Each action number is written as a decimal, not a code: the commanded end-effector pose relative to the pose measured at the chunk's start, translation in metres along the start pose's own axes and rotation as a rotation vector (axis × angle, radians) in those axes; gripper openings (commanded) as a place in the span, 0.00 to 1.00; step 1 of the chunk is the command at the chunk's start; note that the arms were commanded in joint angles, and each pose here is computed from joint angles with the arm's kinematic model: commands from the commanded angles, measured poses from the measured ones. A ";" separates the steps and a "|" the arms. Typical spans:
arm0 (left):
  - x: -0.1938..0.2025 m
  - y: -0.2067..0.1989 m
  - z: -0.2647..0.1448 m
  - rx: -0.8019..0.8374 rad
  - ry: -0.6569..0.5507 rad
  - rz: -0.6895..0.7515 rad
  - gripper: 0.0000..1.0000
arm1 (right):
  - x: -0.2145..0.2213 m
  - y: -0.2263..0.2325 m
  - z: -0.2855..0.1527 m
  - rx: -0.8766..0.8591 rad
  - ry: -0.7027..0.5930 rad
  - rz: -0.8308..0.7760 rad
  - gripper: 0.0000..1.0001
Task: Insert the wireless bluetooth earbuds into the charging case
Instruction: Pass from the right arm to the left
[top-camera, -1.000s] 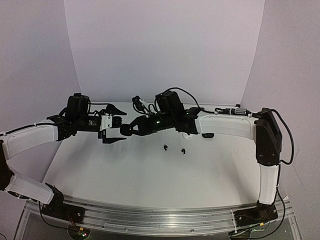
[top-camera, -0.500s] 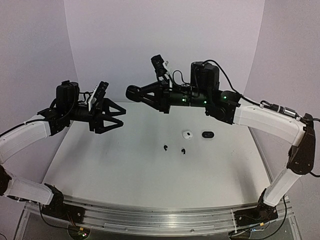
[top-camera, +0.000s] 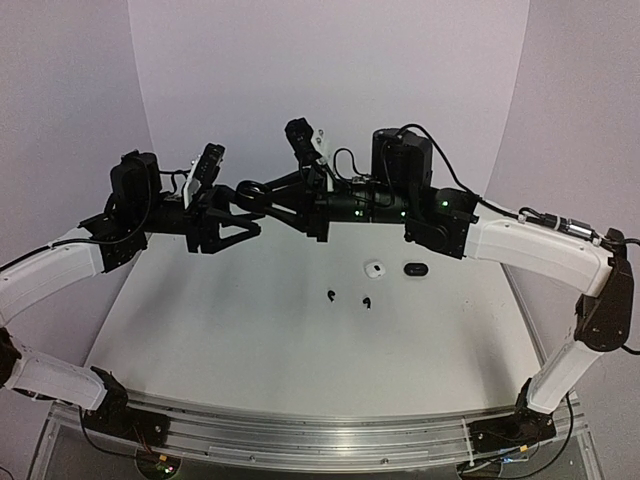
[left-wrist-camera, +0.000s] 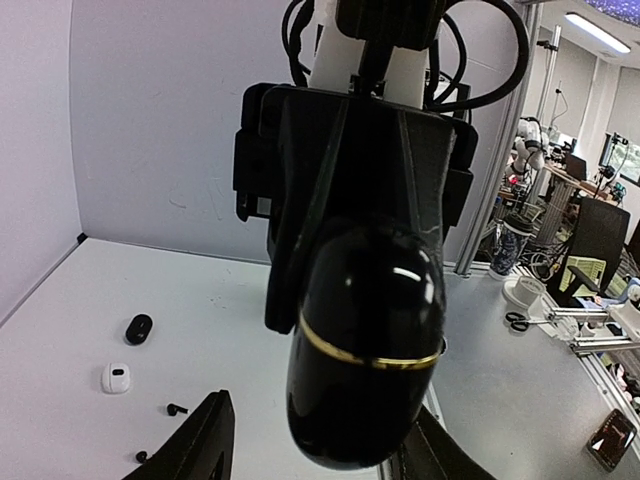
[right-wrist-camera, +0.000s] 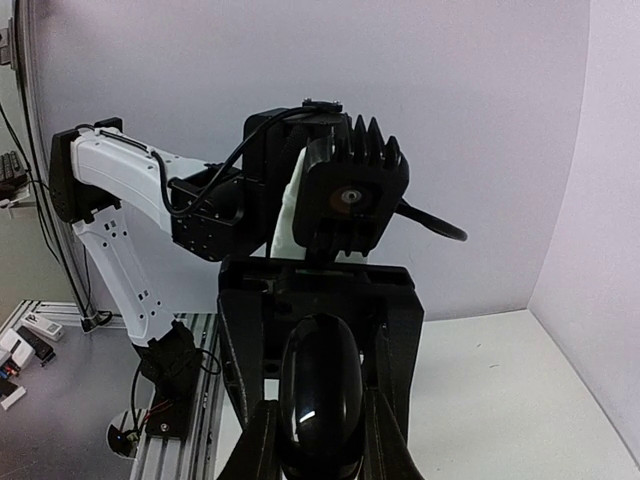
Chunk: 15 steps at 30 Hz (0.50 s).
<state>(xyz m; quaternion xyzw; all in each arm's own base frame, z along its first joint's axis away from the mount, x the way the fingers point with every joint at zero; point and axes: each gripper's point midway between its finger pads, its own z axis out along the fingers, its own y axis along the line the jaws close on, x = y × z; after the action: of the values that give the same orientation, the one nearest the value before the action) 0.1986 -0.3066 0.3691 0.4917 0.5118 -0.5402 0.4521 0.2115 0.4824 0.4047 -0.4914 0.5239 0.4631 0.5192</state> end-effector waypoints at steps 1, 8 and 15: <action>-0.030 -0.006 -0.003 -0.017 -0.053 0.128 0.51 | -0.010 0.001 -0.001 0.002 -0.036 -0.032 0.00; -0.031 -0.014 -0.006 -0.006 -0.058 0.171 0.44 | -0.009 -0.002 -0.001 0.022 -0.030 -0.028 0.00; -0.038 -0.015 -0.007 -0.014 -0.071 0.222 0.46 | -0.002 -0.003 0.001 0.023 -0.012 -0.016 0.00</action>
<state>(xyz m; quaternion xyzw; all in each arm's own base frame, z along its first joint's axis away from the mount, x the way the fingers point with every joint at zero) 0.1953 -0.3029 0.3807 0.5068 0.4854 -0.5189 0.4881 0.2143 0.4821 0.4044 -0.4883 0.5273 0.4575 0.5237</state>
